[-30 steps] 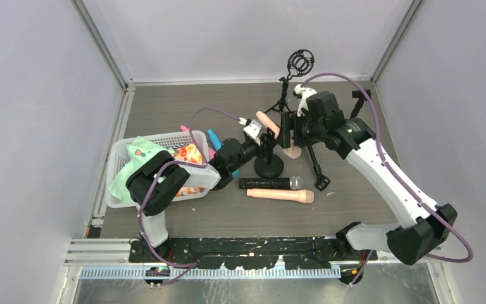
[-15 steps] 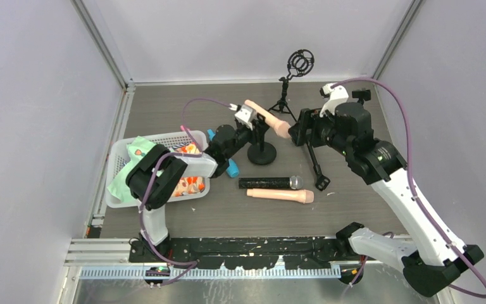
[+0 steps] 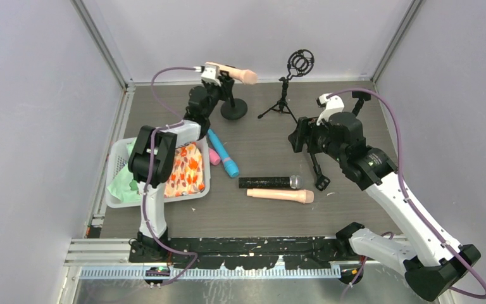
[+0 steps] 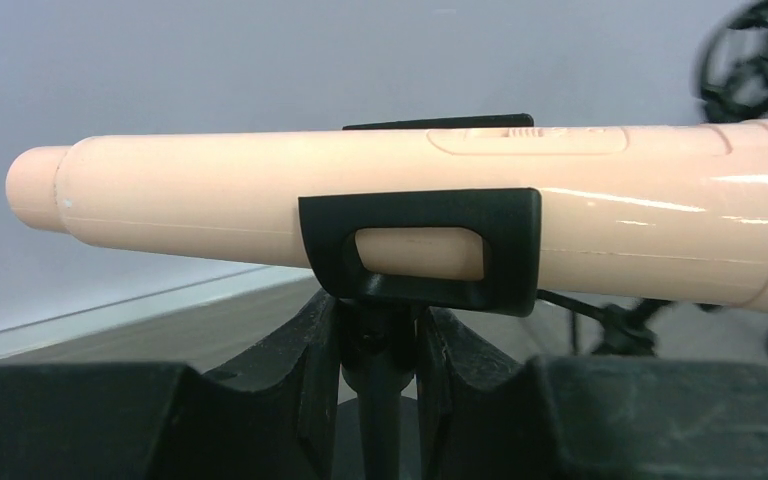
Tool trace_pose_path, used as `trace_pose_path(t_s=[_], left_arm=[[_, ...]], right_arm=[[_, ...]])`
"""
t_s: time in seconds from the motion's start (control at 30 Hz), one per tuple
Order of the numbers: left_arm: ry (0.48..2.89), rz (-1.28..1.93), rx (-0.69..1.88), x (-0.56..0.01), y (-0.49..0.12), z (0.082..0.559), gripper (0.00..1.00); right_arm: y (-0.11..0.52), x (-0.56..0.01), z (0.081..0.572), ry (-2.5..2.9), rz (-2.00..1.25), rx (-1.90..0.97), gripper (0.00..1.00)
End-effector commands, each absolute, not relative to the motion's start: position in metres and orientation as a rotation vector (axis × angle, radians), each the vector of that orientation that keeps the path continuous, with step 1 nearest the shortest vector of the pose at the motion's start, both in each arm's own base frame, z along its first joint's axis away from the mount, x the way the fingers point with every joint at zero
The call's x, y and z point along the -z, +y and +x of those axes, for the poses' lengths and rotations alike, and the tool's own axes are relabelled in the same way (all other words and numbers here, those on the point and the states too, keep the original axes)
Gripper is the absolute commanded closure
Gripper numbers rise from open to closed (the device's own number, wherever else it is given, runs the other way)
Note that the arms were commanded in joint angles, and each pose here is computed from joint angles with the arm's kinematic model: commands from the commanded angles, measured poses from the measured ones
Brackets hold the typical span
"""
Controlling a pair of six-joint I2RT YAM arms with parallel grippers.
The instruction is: Attach the microphones to the stand
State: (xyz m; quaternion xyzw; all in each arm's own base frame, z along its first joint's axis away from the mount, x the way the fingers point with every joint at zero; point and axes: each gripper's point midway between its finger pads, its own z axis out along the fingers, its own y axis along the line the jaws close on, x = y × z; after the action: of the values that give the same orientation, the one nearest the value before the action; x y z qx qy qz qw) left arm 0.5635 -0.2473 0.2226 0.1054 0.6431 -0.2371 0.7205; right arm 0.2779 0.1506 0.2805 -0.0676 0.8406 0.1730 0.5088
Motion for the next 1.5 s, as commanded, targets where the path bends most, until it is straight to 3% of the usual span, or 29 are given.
trace_pose_path(t_s=[0.0, 0.23, 0.4, 0.53, 0.6, 1.03, 1.13, 1.47], left_arm=[[1.278, 0.178, 0.453, -0.275, -0.204, 0.6, 1.0], [1.305, 0.077, 0.329, -0.256, -0.135, 0.636, 0.98], [1.322, 0.097, 0.273, -0.248, -0.121, 0.641, 0.85], [1.337, 0.113, 0.28, -0.24, -0.123, 0.634, 0.59], [1.344, 0.129, 0.297, -0.237, -0.126, 0.628, 0.52], [1.416, 0.124, 0.335, -0.217, -0.123, 0.577, 0.29], [1.42, 0.137, 0.357, -0.22, -0.126, 0.564, 0.13], [1.454, 0.047, 0.354, -0.255, -0.12, 0.518, 0.07]], right_arm=[[0.152, -0.296, 0.282, 1.95, -0.132, -0.451, 0.21], [0.155, -0.285, 0.281, 1.964, -0.14, -0.46, 0.21], [0.157, -0.281, 0.282, 1.966, -0.147, -0.468, 0.21], [0.158, -0.278, 0.284, 1.967, -0.146, -0.467, 0.21], [0.158, -0.276, 0.286, 1.973, -0.146, -0.46, 0.2], [0.158, -0.277, 0.294, 1.981, -0.148, -0.426, 0.2], [0.153, -0.278, 0.299, 1.987, -0.107, -0.396, 0.2], [0.143, -0.256, 0.327, 2.11, 0.03, -0.274, 0.2]])
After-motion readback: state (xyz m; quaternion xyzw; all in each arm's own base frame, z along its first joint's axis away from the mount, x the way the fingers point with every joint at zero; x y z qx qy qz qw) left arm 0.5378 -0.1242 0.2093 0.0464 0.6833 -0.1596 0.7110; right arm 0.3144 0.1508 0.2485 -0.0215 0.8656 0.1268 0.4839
